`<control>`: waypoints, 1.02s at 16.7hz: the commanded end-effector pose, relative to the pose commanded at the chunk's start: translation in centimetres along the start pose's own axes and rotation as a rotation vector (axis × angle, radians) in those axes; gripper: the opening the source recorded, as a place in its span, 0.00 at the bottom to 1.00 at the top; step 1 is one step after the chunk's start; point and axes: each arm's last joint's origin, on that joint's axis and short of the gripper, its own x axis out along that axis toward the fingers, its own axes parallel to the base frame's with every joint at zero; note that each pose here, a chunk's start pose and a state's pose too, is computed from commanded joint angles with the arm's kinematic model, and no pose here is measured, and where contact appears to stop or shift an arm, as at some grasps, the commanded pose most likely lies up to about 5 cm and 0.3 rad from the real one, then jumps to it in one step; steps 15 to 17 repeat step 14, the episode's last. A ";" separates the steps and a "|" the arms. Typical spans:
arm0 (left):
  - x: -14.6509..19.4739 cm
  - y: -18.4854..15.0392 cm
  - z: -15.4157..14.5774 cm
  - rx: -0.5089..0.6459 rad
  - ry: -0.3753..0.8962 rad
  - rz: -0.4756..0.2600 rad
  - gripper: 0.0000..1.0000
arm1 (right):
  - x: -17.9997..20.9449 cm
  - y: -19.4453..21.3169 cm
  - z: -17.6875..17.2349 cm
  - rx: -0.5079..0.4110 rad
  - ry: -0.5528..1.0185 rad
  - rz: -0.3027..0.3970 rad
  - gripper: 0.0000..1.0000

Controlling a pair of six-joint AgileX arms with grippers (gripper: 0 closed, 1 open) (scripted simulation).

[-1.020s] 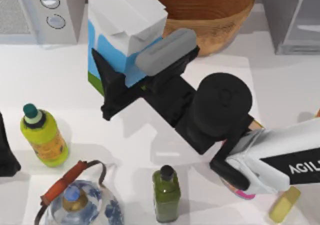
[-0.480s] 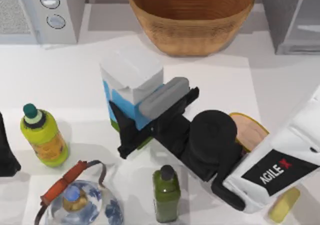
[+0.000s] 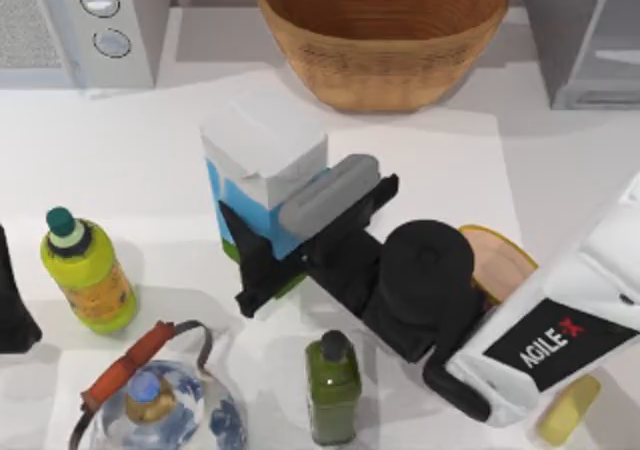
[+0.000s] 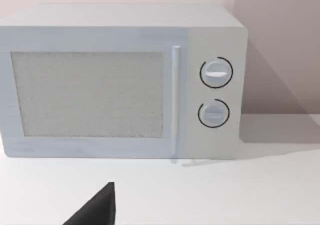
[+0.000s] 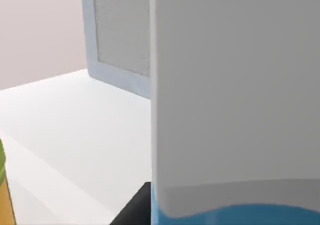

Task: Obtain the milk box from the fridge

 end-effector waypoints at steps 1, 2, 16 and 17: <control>0.0 0.0 0.0 0.000 0.000 0.000 1.00 | 0.0 0.0 0.0 0.000 0.000 0.000 0.45; 0.0 0.0 0.0 0.000 0.000 0.000 1.00 | 0.0 0.0 0.0 0.000 0.000 0.000 0.53; 0.0 0.0 0.0 0.000 0.000 0.000 1.00 | 0.0 0.0 0.0 0.000 0.000 0.000 1.00; 0.0 0.0 0.0 0.000 0.000 0.000 1.00 | 0.0 0.0 0.0 0.000 0.000 0.000 1.00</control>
